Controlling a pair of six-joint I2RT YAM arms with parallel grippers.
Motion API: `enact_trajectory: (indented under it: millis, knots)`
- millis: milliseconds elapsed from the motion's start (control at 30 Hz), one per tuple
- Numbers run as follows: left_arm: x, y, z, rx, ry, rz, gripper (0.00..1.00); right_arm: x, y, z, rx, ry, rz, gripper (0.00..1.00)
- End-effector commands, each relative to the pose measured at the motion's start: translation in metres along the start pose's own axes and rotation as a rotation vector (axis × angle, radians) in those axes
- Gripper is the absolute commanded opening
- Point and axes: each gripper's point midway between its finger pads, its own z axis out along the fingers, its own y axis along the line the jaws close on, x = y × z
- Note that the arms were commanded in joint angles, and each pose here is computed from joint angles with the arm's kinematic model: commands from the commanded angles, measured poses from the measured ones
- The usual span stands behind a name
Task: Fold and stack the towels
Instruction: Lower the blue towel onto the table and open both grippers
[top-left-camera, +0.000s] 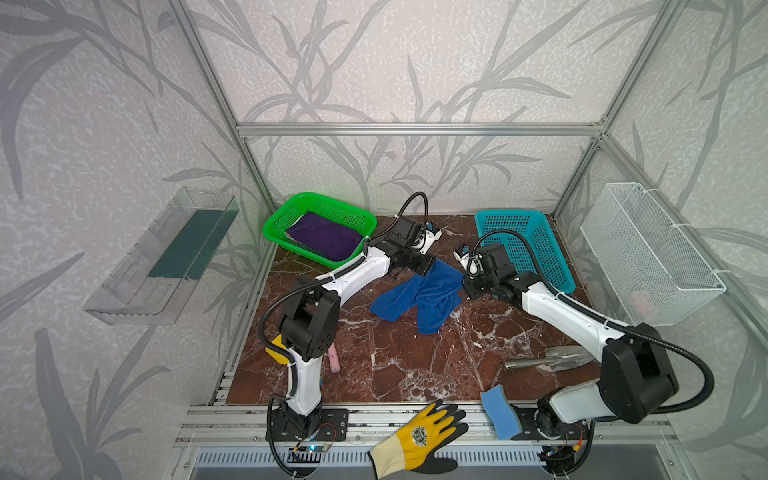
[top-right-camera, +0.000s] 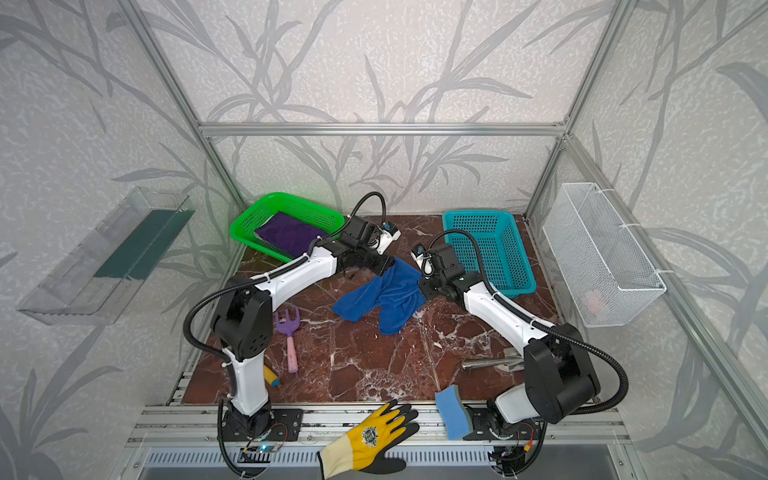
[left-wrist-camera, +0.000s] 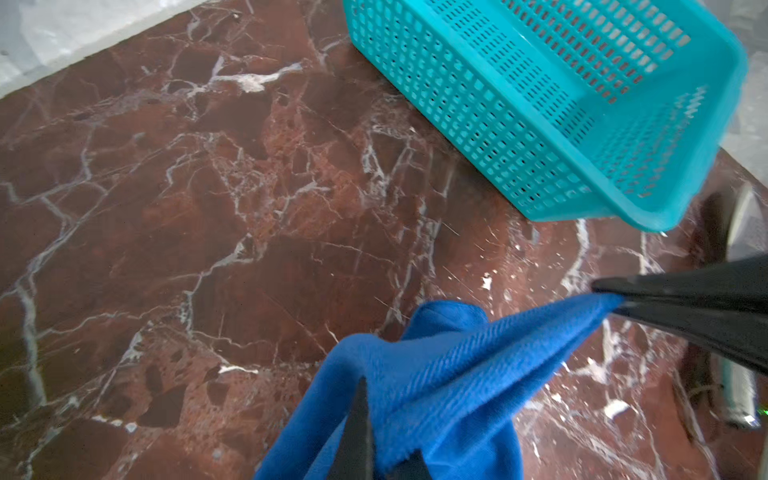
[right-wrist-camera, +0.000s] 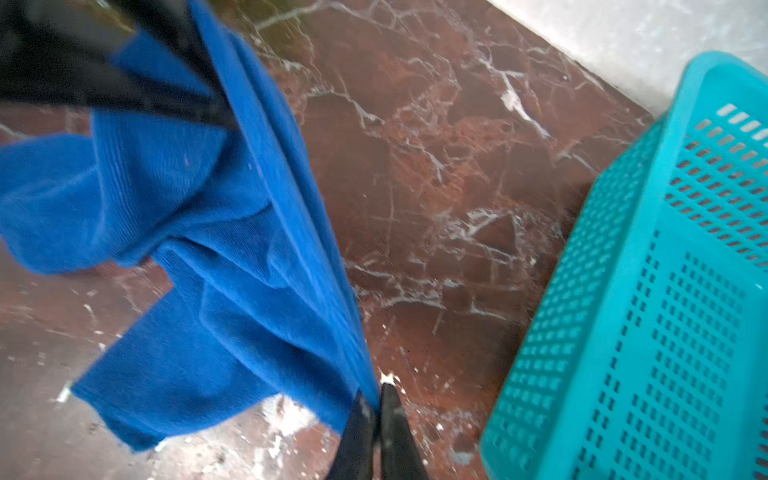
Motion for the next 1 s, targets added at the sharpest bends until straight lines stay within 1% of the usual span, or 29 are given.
enact_trajectory:
  millis: [0, 33, 67, 133, 167, 233, 267, 300, 333, 367, 433, 500, 567, 633, 700, 767, 867, 967]
  knots:
    - [-0.015, 0.039, -0.012, -0.101, -0.003, -0.025, 0.00, 0.028, -0.022, -0.003, 0.103, 0.082, -0.014, 0.27]
    - [-0.013, 0.045, -0.010, -0.116, 0.010, -0.039, 0.00, 0.026, -0.022, -0.004, 0.111, 0.078, -0.028, 0.33]
    - [-0.011, 0.054, -0.010, -0.150, 0.021, -0.066, 0.00, 0.024, -0.024, -0.005, 0.119, 0.069, -0.036, 0.36]
    - [-0.007, 0.075, -0.012, -0.232, 0.026, -0.097, 0.05, 0.019, -0.023, -0.007, 0.122, 0.052, -0.057, 0.40]
    - [-0.004, 0.084, -0.012, -0.256, 0.024, -0.100, 0.12, 0.014, -0.020, -0.008, 0.113, 0.034, -0.073, 0.41]
    - [0.002, 0.096, -0.013, -0.287, 0.033, -0.103, 0.34, 0.005, -0.004, -0.009, 0.051, -0.010, -0.147, 0.43]
    - [0.006, 0.102, -0.013, -0.299, 0.041, -0.108, 0.40, 0.001, 0.008, -0.008, 0.010, -0.038, -0.194, 0.44]
    - [0.009, 0.107, -0.013, -0.309, 0.048, -0.114, 0.45, -0.001, 0.018, -0.008, -0.019, -0.053, -0.244, 0.44]
    - [0.011, 0.111, -0.014, -0.318, 0.054, -0.118, 0.48, -0.002, 0.029, -0.007, -0.042, -0.066, -0.305, 0.44]
    - [0.014, 0.114, -0.014, -0.326, 0.061, -0.121, 0.49, -0.002, 0.040, -0.006, -0.062, -0.073, -0.367, 0.44]
    - [0.020, 0.119, -0.017, -0.347, 0.073, -0.127, 0.52, -0.003, 0.057, -0.005, -0.088, -0.071, -0.442, 0.46]
    - [0.024, 0.114, -0.021, -0.331, 0.094, -0.115, 0.53, -0.003, 0.064, -0.005, -0.110, -0.053, -0.430, 0.47]
    - [0.028, 0.097, -0.025, -0.254, 0.100, -0.093, 0.53, -0.005, 0.060, -0.006, -0.096, -0.021, -0.352, 0.47]
    - [0.034, 0.081, -0.028, -0.204, 0.081, -0.059, 0.53, -0.005, 0.054, -0.007, -0.070, 0.008, -0.280, 0.47]
    - [0.044, 0.066, -0.032, -0.183, 0.074, -0.025, 0.53, -0.004, 0.051, -0.007, -0.059, 0.030, -0.218, 0.48]
    - [0.055, 0.054, -0.035, -0.182, 0.070, -0.004, 0.53, 0.002, 0.059, -0.006, -0.117, 0.044, -0.185, 0.48]
    - [0.069, 0.048, -0.041, -0.197, 0.052, -0.039, 0.53, 0.016, 0.071, 0.004, -0.176, 0.063, -0.167, 0.48]
    - [0.077, 0.042, -0.051, -0.195, 0.015, -0.080, 0.52, 0.030, 0.065, 0.016, -0.134, 0.137, -0.104, 0.48]
